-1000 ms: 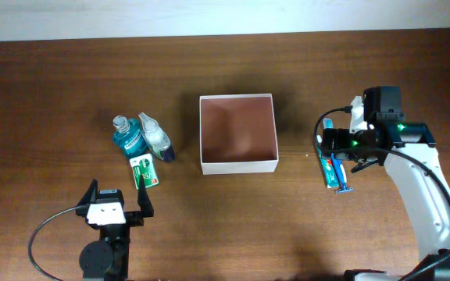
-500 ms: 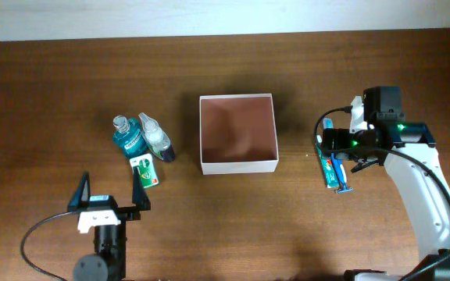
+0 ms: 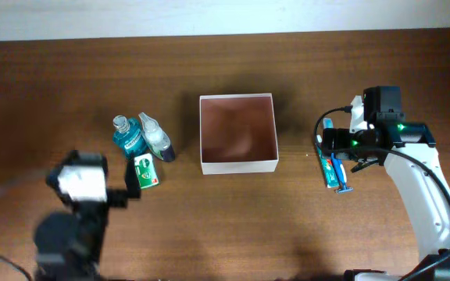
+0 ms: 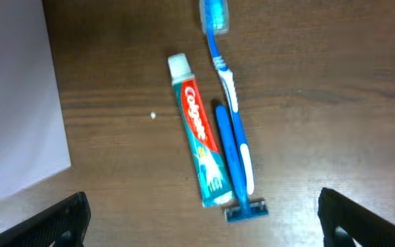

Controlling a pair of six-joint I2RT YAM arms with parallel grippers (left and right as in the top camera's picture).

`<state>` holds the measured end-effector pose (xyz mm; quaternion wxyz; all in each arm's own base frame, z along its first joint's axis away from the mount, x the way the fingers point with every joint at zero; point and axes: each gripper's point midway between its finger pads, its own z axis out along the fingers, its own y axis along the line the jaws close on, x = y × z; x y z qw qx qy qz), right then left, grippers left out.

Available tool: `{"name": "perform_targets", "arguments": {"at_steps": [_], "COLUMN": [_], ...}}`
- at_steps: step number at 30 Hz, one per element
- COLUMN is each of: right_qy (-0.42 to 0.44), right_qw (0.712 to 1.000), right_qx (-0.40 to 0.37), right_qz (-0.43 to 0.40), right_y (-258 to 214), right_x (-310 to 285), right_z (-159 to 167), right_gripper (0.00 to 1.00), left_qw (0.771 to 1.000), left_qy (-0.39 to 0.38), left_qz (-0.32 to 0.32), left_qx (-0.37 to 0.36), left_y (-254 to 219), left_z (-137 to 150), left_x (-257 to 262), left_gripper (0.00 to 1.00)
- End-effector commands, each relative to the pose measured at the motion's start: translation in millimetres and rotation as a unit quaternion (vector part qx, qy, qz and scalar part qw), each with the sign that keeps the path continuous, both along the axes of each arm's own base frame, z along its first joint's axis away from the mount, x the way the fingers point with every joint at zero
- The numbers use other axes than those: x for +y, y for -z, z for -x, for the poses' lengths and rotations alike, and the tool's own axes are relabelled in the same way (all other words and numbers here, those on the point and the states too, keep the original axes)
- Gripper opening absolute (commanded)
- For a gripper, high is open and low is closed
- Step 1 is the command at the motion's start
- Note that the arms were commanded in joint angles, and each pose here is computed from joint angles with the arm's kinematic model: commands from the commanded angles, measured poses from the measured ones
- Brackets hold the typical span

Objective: Pack container
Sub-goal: 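Move the left gripper down onto the green Listerine bottle and grasp it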

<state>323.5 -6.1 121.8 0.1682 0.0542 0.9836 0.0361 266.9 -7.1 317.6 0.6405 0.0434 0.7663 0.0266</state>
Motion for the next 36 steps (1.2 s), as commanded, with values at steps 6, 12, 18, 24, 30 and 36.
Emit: {"name": "perform_targets", "arguments": {"at_steps": [6, 12, 18, 24, 30, 36], "right_qy": [-0.006, -0.006, -0.006, -0.006, -0.006, -0.006], "right_qw": [1.000, 1.000, 1.000, 1.000, 1.000, 1.000], "right_qx": [-0.007, -0.007, -0.007, -0.007, -0.007, -0.007], "right_qz": [0.004, 0.004, 0.004, 0.004, 0.004, 0.004], "right_y": [-4, -4, -4, -4, -4, -4], "right_x": [0, 0, 0, 0, 0, 0], "right_z": [-4, -4, -4, -4, -4, -4], "right_gripper": [0.99, 0.99, 0.98, 0.99, 0.98, 0.99], "left_qw": [0.987, 0.970, 0.963, 0.947, 0.927, 0.924], "left_qy": [0.096, 0.108, -0.095, -0.086, -0.103, -0.127], "left_qz": [0.010, 0.022, 0.096, 0.154, 0.146, 0.132], "left_qx": [0.130, 0.216, 0.234, 0.267, 0.329, 0.337], "left_y": [-1, 54, 69, 89, 137, 152], "left_z": [-88, -105, -110, -113, -124, -131], "left_x": [-37, -42, 22, 13, 17, 26], "left_gripper": [0.99, 0.99, 0.99, 0.95, 0.96, 0.93]}}
